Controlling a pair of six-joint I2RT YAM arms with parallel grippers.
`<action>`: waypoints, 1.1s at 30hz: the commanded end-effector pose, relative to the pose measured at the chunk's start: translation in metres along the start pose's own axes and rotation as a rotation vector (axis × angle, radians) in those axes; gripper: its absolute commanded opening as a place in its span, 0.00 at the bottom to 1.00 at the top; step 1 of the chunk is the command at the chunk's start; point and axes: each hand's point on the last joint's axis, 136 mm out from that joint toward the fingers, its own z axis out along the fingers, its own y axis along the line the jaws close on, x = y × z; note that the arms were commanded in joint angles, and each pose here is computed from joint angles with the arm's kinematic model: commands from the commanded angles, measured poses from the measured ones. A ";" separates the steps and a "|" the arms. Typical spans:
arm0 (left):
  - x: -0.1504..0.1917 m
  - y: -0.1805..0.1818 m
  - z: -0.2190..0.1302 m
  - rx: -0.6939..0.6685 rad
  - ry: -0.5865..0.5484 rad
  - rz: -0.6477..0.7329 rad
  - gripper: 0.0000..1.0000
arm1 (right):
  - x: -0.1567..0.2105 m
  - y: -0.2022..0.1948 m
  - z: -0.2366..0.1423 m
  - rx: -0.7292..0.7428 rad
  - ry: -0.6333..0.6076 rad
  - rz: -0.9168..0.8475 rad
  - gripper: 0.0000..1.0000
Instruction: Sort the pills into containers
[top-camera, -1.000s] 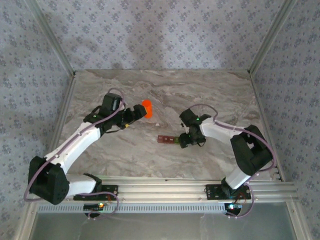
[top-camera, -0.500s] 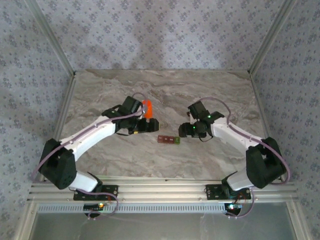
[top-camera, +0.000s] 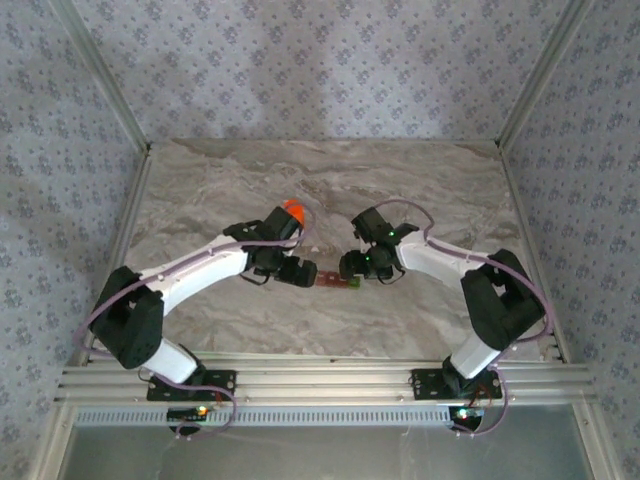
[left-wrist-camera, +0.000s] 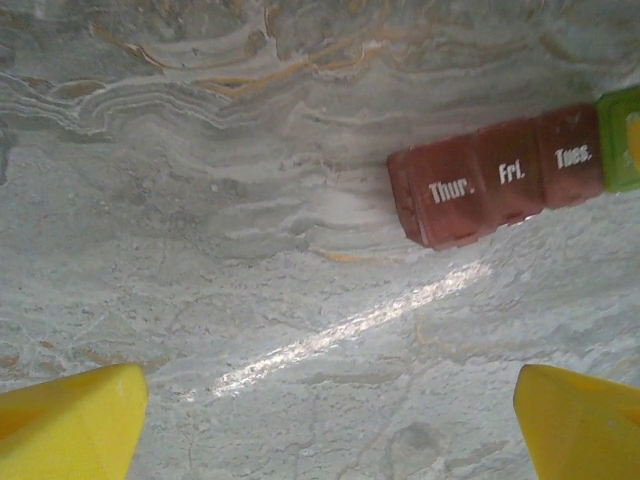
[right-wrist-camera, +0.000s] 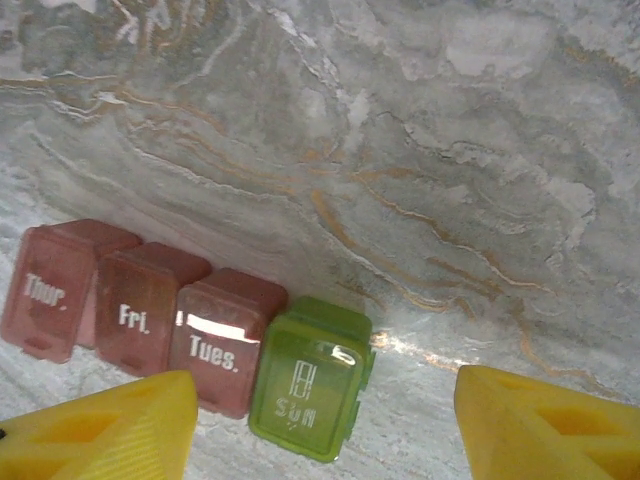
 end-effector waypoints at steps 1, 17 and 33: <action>0.018 0.011 0.012 -0.067 0.059 0.054 0.95 | -0.003 -0.003 0.005 0.034 0.001 0.020 0.71; 0.009 0.006 0.040 -0.062 0.030 0.084 0.94 | 0.009 -0.009 0.023 0.064 0.045 0.023 0.70; 0.001 -0.013 0.050 -0.007 0.007 0.081 0.94 | 0.015 -0.004 0.033 0.059 0.072 0.016 0.69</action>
